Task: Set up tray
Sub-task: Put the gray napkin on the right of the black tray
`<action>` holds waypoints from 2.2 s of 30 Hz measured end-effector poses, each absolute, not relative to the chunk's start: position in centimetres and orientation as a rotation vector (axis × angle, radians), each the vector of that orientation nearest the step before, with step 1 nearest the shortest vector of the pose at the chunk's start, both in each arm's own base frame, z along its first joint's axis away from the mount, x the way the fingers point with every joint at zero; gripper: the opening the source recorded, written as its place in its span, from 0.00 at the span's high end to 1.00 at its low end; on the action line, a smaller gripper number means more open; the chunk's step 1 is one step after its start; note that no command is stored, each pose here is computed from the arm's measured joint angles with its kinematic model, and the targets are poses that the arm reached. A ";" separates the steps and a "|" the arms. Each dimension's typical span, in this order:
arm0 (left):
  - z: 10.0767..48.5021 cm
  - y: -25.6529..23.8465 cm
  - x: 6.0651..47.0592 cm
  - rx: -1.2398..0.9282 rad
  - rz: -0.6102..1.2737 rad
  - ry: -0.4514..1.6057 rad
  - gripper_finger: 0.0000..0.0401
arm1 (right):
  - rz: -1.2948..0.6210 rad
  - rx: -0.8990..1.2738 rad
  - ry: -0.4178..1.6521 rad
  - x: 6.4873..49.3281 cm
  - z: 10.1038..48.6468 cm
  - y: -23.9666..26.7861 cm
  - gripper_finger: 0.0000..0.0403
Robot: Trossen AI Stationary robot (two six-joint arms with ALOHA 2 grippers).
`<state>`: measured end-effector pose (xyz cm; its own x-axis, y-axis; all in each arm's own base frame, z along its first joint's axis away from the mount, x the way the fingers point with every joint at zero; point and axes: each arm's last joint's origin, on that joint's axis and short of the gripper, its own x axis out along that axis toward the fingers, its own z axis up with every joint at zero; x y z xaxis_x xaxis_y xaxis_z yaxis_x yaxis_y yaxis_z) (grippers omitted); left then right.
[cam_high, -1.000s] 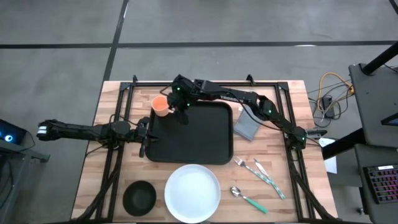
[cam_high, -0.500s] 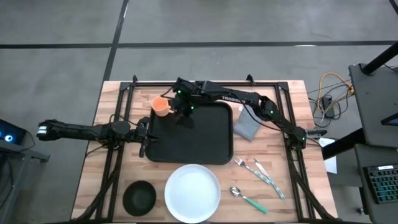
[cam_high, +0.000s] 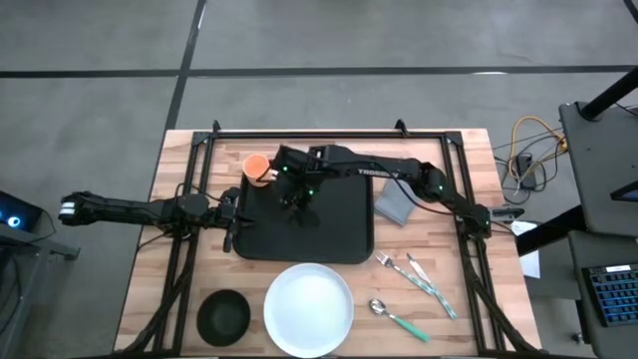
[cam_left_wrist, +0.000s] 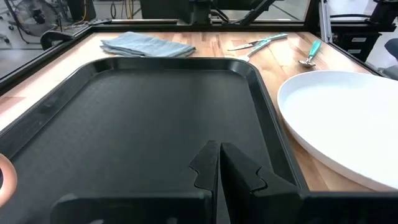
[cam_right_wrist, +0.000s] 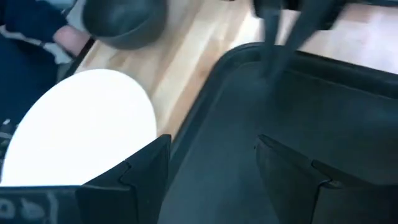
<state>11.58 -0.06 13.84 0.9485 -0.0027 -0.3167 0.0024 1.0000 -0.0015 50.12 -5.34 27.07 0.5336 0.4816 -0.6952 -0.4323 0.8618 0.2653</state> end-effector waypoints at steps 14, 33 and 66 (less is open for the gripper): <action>13.8 -0.1 11.6 -0.001 -0.003 0.322 1.00 | 0.619 0.045 0.840 45.6 27.9 -0.1 0.45; 13.8 -0.1 11.6 -0.001 -0.002 0.322 1.00 | 0.005 -0.172 0.897 26.4 23.5 3.2 0.45; 13.8 -0.1 11.6 -0.001 -0.003 0.323 1.00 | -0.359 -0.367 1.193 16.7 13.4 5.6 0.47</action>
<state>11.58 -0.06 13.84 0.9484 -0.0027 -0.3170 0.0023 1.0000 -0.0018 16.71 5.63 13.40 0.3267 -0.4562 -0.8277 0.0767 0.8857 -0.4579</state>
